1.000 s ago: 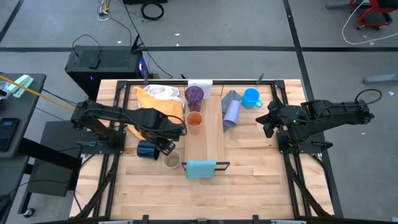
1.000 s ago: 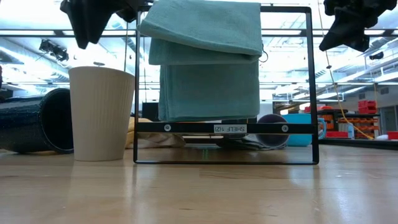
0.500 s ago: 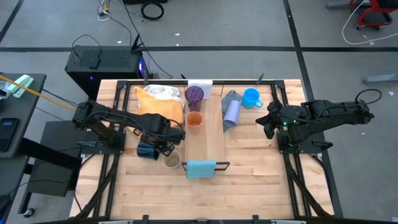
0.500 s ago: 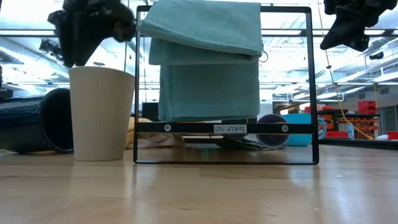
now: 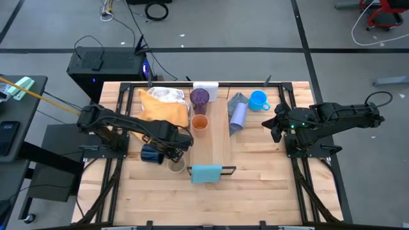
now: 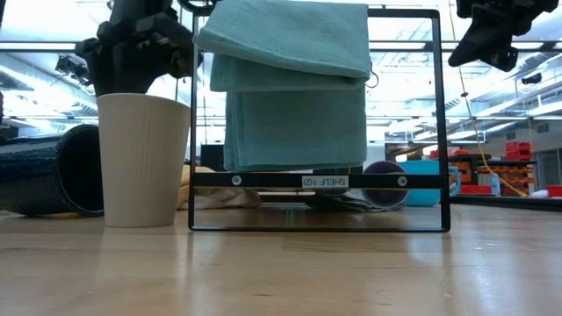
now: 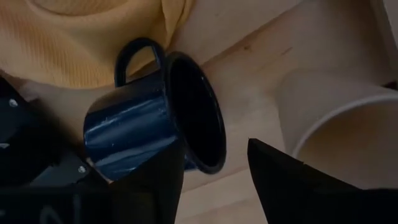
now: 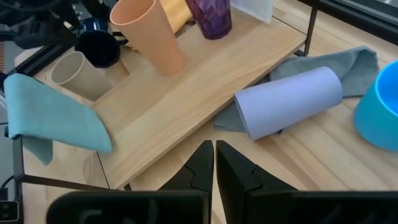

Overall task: Stack small to large cups/mugs on shelf
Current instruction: Put the dark blue mug on the shelf

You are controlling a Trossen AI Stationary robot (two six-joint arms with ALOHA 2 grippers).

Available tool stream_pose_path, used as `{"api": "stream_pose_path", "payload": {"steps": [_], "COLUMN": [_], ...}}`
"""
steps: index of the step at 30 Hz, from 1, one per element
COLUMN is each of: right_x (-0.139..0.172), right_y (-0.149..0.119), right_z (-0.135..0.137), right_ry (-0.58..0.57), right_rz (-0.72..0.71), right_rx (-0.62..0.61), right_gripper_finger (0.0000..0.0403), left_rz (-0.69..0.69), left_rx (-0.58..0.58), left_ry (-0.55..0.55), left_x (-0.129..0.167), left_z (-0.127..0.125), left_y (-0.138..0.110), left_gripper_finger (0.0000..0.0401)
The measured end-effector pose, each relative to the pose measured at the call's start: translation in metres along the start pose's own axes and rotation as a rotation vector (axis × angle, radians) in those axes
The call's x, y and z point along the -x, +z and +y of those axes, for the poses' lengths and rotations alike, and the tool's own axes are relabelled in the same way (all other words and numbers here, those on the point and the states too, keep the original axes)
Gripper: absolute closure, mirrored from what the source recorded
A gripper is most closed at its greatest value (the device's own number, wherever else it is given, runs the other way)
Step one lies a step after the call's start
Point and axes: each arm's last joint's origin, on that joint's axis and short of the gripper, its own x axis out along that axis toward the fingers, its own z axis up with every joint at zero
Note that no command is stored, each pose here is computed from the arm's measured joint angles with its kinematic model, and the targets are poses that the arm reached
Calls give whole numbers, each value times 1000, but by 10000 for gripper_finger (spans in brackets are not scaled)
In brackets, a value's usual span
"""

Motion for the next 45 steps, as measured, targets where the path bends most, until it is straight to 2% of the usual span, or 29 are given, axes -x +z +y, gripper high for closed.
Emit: {"api": "stream_pose_path", "payload": {"steps": [8, 27, 36, 43, 45], "right_x": [0, 0, 0, 0, 0], "right_y": [1, 1, 1, 1, 1], "right_z": [1, 1, 1, 1, 1], "right_ry": [7, 8, 8, 13, 14], "right_rz": [-9, -9, -9, -5, -4], "right_rx": [-4, -5, -5, -5, -5], "right_gripper_finger": [380, 380, 380, 380, 380], "left_rz": [14, 7, -58, -1, 2], "left_rx": [-38, -97, -165, -158, -158], "left_ry": [45, 34, -38, 96, 102], "left_x": [-11, -7, 19, 19, 19], "left_z": [-6, -3, -6, 11, 11], "left_y": [4, 8, 22, 22, 22], "left_gripper_finger": [220, 213, 205, 202, 200]}}
